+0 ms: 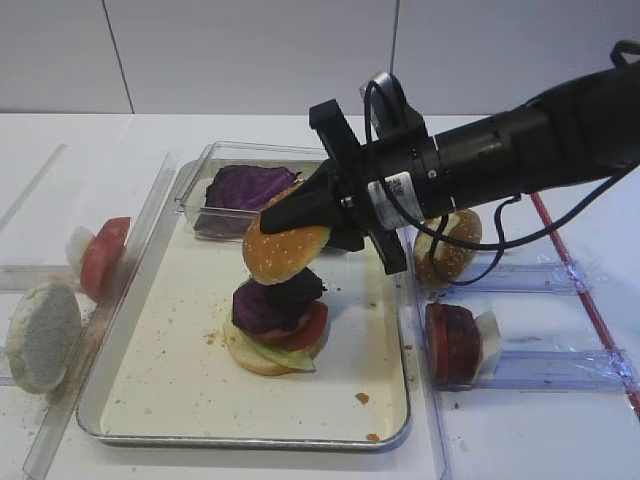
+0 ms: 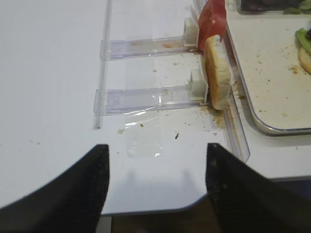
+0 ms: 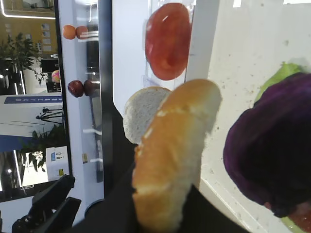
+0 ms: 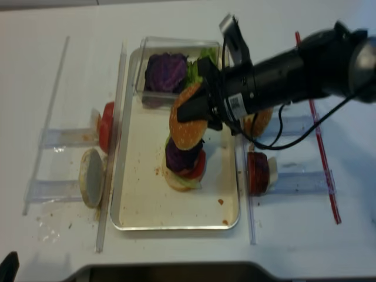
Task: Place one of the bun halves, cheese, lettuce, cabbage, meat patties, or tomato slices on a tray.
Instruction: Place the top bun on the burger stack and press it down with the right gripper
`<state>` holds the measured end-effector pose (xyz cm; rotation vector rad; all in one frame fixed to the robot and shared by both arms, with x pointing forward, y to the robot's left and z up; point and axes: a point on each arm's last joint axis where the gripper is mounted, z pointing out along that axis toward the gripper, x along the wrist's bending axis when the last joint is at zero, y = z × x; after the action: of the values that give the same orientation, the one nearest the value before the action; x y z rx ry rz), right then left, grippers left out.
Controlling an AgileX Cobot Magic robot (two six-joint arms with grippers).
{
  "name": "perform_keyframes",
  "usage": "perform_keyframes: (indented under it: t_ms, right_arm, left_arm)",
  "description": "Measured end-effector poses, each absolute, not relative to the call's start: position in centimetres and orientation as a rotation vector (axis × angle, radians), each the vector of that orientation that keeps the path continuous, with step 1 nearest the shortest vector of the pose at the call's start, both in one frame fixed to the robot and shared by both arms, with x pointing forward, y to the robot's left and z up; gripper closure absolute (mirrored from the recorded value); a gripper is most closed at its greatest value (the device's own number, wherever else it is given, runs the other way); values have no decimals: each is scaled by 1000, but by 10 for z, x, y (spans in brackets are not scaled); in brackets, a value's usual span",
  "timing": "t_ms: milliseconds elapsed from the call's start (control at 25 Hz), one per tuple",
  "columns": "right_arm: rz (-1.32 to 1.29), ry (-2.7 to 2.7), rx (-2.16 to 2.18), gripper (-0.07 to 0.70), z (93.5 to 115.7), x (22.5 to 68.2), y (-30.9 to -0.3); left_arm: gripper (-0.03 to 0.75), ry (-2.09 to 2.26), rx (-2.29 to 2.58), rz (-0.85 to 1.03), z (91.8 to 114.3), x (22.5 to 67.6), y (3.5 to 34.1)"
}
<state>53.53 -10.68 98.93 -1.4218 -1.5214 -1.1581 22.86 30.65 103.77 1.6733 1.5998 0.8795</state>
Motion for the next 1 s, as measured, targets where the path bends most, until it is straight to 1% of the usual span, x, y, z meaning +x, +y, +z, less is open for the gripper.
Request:
perform_keyframes:
  t_ms: [200,560,800,1000]
  right_arm:
    - [-1127,-1462,-1452,534,974,541,-105]
    - [-1091,-1455,-1446,534,960,536,-89]
    - [-1058,-1440,-1482,534,946,540,-88]
    - [-1046,-1431,-1491,531,941,540,-88]
  left_arm:
    - [302,1600,1673,879,1038,229,306]
    - [302,1600,1673,879,1038,229,306]
    - [302,1600,1673,879,1038,229,306]
    - [303,1600,1673,879,1038,229,306]
